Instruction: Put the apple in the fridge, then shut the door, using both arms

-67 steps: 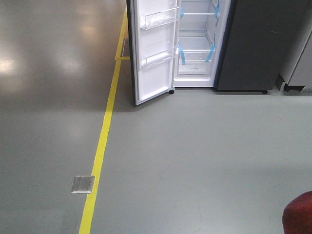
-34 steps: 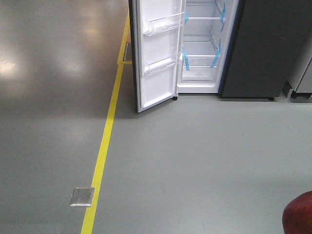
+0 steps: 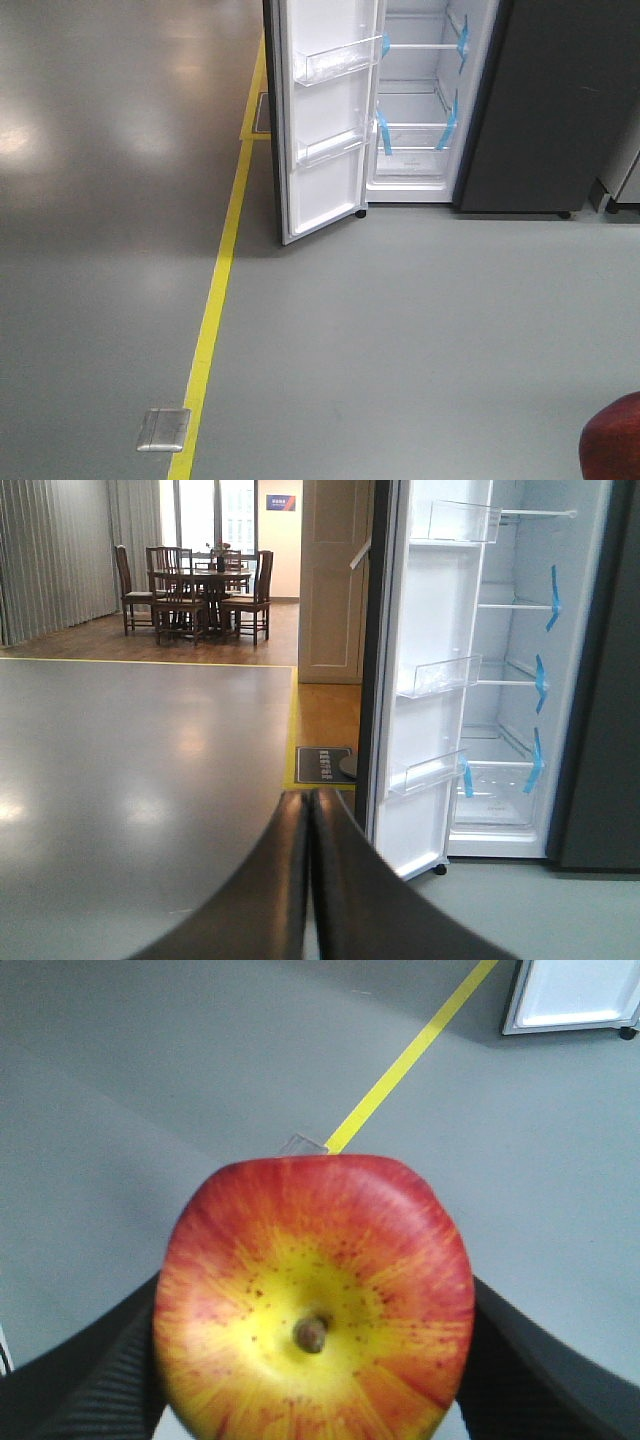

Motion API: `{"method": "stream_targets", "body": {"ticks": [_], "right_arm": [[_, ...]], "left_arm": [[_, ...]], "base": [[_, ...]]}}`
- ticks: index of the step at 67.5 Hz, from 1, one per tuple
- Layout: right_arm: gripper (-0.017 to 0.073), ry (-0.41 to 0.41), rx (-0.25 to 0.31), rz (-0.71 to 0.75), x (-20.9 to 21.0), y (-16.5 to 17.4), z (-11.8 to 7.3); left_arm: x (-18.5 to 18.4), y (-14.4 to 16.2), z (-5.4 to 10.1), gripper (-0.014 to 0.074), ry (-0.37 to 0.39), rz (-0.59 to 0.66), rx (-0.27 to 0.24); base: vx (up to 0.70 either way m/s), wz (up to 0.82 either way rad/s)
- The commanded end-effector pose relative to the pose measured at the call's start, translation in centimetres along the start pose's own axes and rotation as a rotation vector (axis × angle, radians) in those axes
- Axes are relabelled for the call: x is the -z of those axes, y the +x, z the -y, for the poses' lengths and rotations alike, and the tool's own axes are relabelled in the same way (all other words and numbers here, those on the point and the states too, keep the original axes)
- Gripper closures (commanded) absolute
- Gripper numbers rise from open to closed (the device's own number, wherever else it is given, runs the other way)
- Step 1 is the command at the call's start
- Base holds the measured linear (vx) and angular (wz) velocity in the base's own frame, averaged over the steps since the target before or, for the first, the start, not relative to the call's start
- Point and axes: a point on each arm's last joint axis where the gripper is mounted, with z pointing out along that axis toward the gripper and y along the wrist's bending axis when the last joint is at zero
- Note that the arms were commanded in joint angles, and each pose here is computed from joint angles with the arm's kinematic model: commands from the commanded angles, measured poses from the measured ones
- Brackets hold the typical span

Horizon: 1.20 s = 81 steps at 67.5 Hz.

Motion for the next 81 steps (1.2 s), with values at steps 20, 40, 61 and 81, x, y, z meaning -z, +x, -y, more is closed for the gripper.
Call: {"method": "stream_targets", "body": {"ticks": [20, 40, 61, 81], "right_arm": [[0.0363, -0.005, 0.006, 0.082, 0.43, -1.11, -0.13], [0.0363, -0.005, 0.006, 0.082, 0.43, -1.11, -0.13], [0.0363, -0.005, 0.006, 0.082, 0.43, -1.10, -0.13], [0.0363, -0.005, 0.006, 0.082, 0.43, -1.10, -0.13]], "left_arm": [[0.07, 0.04, -0.09, 0.0599, -0.003, 0.067, 0.015], [0.07, 0.04, -0.09, 0.0599, -0.003, 0.067, 0.015], [0.07, 0.04, -0.09, 0.0599, -0.003, 0.067, 0.015], [0.07, 0.04, -0.09, 0.0599, -0.003, 0.067, 0.015]], "base": [[0.13, 0.00], [0.12, 0.00], [0.12, -0.01], [0.12, -0.02]]}}
